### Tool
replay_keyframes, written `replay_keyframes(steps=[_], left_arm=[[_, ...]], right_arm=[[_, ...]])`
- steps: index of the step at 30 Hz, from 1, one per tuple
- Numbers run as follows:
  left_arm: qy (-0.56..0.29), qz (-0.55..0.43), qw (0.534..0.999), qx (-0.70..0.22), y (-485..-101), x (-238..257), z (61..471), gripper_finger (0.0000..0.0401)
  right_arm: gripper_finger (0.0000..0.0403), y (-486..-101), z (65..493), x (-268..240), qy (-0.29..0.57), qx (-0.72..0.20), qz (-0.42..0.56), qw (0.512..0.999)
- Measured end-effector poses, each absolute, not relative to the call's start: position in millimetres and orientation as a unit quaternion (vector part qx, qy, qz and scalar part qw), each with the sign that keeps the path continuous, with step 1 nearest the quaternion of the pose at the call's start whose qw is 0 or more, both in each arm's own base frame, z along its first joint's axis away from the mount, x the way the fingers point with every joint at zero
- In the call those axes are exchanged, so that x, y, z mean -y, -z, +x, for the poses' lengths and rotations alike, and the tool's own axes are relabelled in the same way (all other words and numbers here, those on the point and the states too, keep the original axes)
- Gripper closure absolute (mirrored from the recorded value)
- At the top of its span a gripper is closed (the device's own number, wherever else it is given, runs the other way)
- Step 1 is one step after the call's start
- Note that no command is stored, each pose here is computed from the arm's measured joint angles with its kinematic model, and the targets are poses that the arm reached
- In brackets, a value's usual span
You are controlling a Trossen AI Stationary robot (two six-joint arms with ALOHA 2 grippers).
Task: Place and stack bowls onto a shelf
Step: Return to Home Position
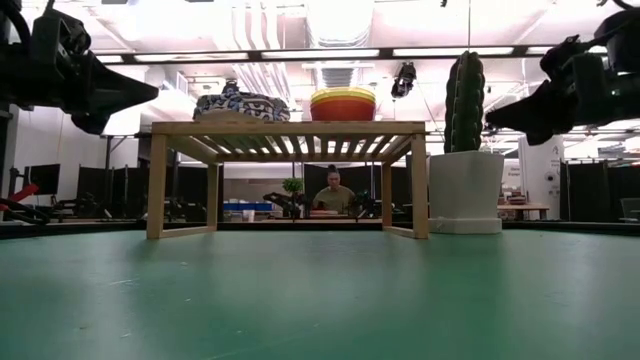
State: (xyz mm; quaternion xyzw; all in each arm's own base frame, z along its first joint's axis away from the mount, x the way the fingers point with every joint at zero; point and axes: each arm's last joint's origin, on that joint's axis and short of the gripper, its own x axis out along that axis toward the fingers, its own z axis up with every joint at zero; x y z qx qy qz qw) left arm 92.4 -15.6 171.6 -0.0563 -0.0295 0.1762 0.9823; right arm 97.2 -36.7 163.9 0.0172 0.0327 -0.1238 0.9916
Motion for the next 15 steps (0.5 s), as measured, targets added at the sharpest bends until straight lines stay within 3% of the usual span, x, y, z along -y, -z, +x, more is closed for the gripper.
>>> replay_keyframes(steps=[15], left_arm=[[-0.176, -0.056, 0.982, 0.029, -171.5, 15.6, 92.5, 0.0401]], right_arm=[[0.0394, -162.2, 99.2, 37.6, 0.122, -0.052, -0.017, 0.991]])
